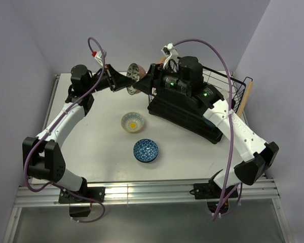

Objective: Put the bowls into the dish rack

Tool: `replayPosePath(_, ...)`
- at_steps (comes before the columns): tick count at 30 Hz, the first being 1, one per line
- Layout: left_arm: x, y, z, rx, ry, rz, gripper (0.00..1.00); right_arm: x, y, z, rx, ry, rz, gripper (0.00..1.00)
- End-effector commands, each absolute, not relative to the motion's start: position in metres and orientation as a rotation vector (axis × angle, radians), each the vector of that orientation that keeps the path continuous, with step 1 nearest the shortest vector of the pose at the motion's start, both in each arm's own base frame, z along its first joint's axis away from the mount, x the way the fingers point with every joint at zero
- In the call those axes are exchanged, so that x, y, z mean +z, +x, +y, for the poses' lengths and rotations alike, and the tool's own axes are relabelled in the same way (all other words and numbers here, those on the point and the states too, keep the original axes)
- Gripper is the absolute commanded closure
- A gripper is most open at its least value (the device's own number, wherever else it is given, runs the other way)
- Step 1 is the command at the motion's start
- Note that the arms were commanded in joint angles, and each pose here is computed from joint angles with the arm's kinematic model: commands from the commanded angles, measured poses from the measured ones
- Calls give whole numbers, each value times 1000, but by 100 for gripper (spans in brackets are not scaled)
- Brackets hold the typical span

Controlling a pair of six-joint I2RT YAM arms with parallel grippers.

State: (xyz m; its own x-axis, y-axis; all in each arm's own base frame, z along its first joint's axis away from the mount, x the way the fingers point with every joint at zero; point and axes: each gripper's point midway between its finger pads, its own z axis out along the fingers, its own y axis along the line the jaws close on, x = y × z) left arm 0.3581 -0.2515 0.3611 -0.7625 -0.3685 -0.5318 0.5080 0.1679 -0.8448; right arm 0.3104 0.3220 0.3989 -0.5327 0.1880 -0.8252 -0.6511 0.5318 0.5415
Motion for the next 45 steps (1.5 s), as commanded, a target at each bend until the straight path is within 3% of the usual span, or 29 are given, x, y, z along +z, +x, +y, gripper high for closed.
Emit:
replayPosePath(1,390,343,-253,-1668,238,1688,87,422,305,317,1170,-413,1749,100)
replayPosePath(2,389,344,-253,-1663,239,1693,71,425,305,314,1173,-416,1738,100)
replayPosePath(5,387,343,-253,-1659,248,1700,56,432,303,308,1188,-439,1708,100)
replayPosePath(13,383,343,-248,-1622,242,1733,33,453,309,273,1162,-443,1648,100)
replayPosePath(15,386,347,-242,-1602,236,1732,24,455,314,257,1121,-433,1648,100)
replayPosePath(17,383,351,-234,-1583,223,1758,4,456,317,243,1036,-475,1626,100)
replayPosePath(18,390,352,-232,-1576,233,1751,1,450,317,236,994,-491,1649,100)
replayPosePath(33,421,376,-178,-1273,252,1696,1,374,405,127,9,-890,1640,100)
replayPosePath(45,407,392,-159,-1241,161,1743,1,300,496,110,-200,-1091,1750,100)
